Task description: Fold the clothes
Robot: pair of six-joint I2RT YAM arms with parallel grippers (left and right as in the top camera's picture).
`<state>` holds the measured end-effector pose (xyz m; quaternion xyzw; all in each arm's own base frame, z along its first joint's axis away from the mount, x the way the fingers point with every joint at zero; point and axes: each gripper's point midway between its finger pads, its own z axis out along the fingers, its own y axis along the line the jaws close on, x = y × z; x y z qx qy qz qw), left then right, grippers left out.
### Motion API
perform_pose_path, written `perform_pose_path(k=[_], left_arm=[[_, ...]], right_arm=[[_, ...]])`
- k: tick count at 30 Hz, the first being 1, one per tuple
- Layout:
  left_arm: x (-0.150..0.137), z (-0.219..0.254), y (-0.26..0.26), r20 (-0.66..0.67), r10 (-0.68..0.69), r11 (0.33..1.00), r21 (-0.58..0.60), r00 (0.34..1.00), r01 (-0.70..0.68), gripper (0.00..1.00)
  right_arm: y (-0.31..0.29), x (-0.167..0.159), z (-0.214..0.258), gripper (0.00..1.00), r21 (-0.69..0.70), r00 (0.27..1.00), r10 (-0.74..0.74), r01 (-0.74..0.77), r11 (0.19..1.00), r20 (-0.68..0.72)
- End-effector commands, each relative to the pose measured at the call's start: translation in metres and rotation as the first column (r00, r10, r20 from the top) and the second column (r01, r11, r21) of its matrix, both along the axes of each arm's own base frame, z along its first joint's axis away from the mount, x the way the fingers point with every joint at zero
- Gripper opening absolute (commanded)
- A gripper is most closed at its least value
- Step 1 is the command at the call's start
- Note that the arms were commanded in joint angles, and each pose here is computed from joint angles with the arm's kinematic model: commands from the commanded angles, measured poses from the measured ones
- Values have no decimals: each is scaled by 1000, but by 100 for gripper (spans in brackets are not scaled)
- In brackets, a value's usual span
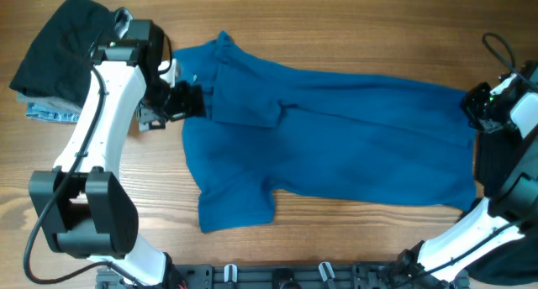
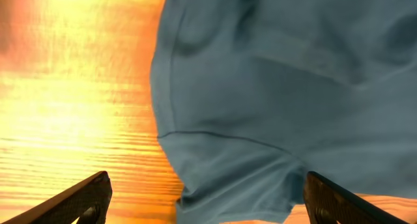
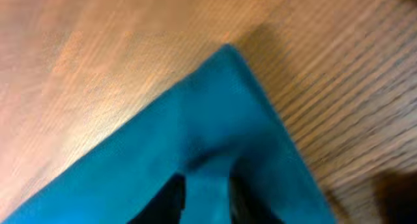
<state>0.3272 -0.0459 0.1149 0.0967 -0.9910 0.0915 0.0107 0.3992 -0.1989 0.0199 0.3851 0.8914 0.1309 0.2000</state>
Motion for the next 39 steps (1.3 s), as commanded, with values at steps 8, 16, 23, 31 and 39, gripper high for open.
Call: perform_pose_path(k=[8, 16, 23, 31, 39], left_arm=[[-76, -80, -25, -252, 77, 985, -129, 965, -112, 82], [-127, -104, -38, -400, 104, 971, -158, 911, -180, 63], [-144, -112, -55, -422, 57, 977, -164, 905, -138, 17], [-121, -101, -44, -389, 136, 943, -230, 911, -239, 4], [-77, -64, -53, -218, 105, 915, -362, 970, -181, 4]], right_arm=[[89, -66, 186, 43, 72, 966, 147, -166, 984, 214], [92, -143, 113, 46, 105, 973, 84, -62, 993, -214], [95, -172, 60, 51, 108, 940, -4, 43, 993, -342], [56, -229, 12, 56, -12, 819, -282, 319, 948, -500], [45, -248, -13, 52, -23, 739, -318, 380, 925, -594]])
